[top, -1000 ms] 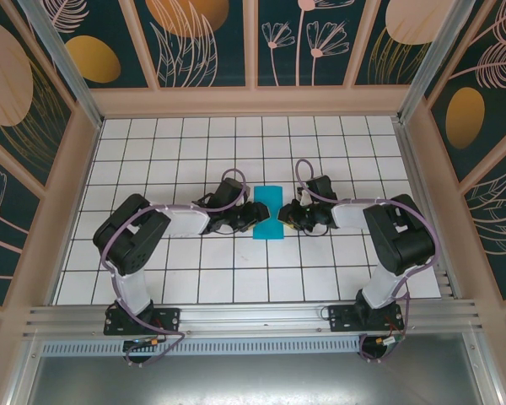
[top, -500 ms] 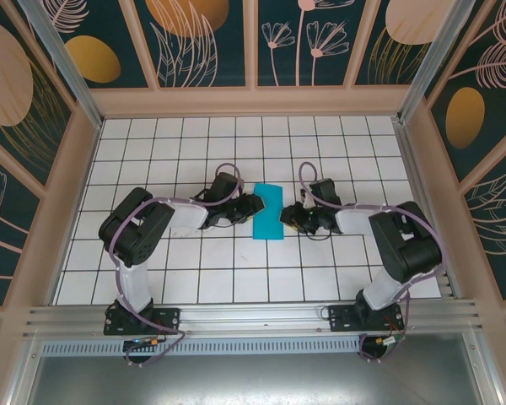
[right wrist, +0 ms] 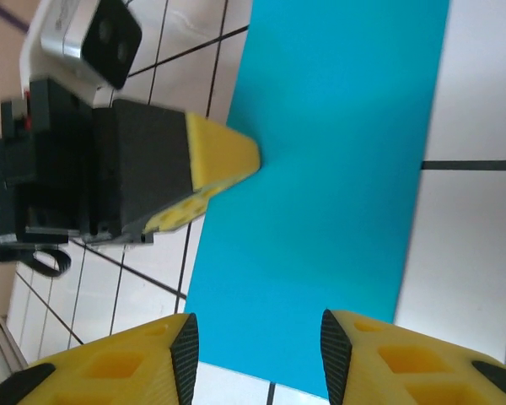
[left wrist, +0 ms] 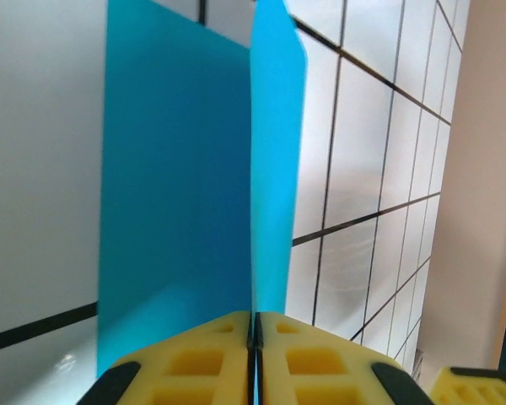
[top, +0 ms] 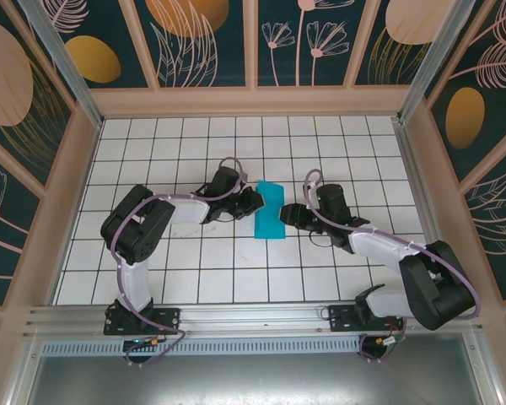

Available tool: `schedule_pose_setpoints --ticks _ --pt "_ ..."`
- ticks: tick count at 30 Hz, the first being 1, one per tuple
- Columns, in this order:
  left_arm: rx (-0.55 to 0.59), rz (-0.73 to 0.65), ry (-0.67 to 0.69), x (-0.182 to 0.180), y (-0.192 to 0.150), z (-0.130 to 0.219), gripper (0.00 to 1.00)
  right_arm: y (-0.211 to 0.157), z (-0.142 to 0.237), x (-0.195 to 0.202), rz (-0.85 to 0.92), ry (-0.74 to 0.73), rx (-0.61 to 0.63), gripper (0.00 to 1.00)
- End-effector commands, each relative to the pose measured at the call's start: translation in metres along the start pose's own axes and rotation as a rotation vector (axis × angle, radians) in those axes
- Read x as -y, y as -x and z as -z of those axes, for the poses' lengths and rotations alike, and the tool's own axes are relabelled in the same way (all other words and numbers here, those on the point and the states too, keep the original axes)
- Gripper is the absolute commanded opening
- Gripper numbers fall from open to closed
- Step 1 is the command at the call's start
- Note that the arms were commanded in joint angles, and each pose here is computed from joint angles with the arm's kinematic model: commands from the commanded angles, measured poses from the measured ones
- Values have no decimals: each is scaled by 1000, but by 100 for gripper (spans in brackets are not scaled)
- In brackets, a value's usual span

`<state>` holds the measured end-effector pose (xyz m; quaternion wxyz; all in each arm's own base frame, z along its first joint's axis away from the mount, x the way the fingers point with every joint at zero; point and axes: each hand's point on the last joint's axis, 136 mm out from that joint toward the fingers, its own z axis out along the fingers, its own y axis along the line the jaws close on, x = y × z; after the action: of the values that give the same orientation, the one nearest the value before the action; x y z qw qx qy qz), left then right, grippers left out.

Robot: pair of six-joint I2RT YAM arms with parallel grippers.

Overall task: Fold a paper plane with a square sheet of paper (pick it up from the middle)
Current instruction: Fold the triangle a second time at the center of the table.

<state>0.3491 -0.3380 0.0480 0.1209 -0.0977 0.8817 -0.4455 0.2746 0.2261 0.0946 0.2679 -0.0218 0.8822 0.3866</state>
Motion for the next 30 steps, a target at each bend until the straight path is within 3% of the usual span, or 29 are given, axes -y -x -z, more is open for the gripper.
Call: schedule_pose_setpoints --ticks 1,9,22,30 --pt "-36 -55 23 -2 1 -1 9 0 -2 -13 148 -5 52 46" --pt "-85 -99 94 -14 -5 9 8 -19 -15 -41 378 -66 65 59" --pt "-78 -73 56 -2 -3 10 9 -49 -40 -65 644 -168 60 62" --pt "-78 -68 54 -1 -4 12 9 -56 -63 -49 759 -387 41 61"
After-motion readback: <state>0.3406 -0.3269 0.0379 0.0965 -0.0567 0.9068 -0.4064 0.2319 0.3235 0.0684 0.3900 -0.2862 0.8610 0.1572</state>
